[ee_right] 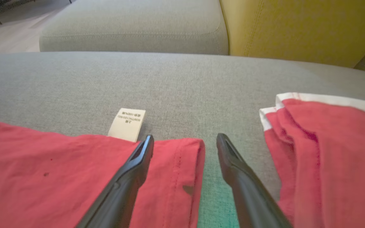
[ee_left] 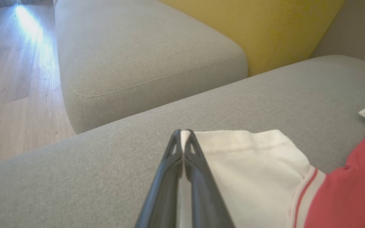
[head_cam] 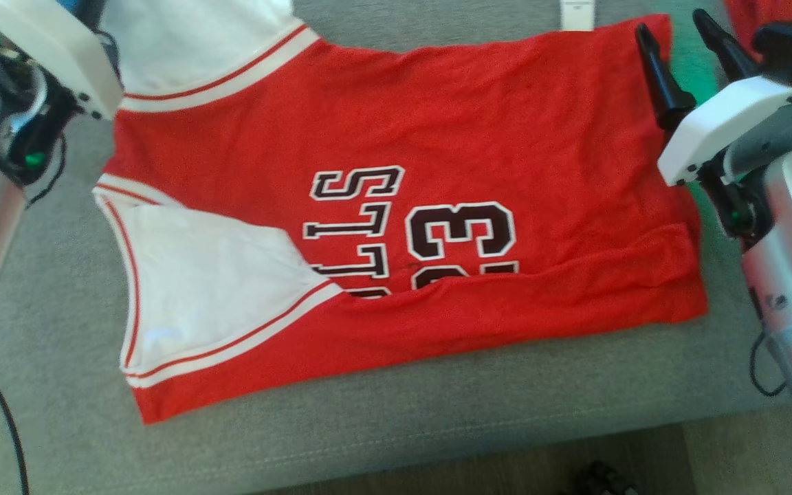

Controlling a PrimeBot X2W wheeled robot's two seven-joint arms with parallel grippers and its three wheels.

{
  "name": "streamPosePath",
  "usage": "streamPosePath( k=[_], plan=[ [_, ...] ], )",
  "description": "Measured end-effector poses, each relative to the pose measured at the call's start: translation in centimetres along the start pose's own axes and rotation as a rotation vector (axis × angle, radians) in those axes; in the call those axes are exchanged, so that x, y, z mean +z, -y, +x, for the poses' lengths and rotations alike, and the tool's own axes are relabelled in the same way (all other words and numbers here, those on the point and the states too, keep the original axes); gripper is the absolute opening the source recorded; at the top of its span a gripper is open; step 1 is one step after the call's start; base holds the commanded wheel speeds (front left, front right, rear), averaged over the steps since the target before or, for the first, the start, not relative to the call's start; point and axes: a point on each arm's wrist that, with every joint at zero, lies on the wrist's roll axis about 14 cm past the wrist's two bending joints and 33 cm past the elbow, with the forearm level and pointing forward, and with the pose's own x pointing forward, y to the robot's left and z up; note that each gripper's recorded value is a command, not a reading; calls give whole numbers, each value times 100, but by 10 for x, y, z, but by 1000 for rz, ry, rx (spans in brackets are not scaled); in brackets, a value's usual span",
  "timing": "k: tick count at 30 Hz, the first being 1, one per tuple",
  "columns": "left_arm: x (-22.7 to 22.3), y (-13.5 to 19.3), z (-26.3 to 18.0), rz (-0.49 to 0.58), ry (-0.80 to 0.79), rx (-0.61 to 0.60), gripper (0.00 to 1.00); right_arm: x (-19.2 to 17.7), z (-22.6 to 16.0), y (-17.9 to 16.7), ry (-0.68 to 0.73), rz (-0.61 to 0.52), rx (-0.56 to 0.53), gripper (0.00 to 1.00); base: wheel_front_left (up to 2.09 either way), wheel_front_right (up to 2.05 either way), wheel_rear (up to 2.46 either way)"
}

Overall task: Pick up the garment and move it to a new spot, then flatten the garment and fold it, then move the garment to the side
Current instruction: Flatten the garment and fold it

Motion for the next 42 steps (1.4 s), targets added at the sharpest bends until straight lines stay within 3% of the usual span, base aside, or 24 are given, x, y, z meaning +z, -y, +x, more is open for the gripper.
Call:
streamPosePath(
  k=[12, 21, 22, 23, 34, 42],
  plan=[
    [-3, 3, -12, 1, 1, -24, 0, -28, 22, -3, -156, -7, 31, 100, 0, 0, 0],
    [-5, 2, -13, -2, 2, -24, 0, -29, 26, 1, -186, -15, 31, 100, 0, 0, 0],
    [-6, 2, -13, 0, 3, -25, 0, -30, 26, 2, -190, -13, 31, 35, 0, 0, 0],
    [-7, 3, -13, 2, 0, -27, 0, -30, 27, 1, -191, -12, 33, 0, 0, 0, 0],
    [-7, -16, -18, -27, 21, 28, 0, -19, 33, -5, -105, -61, 64, 0, 0, 0, 0],
    [15, -39, -11, -14, 109, 92, 0, 19, 48, 5, 56, -111, 43, 0, 0, 0, 0]
  ],
)
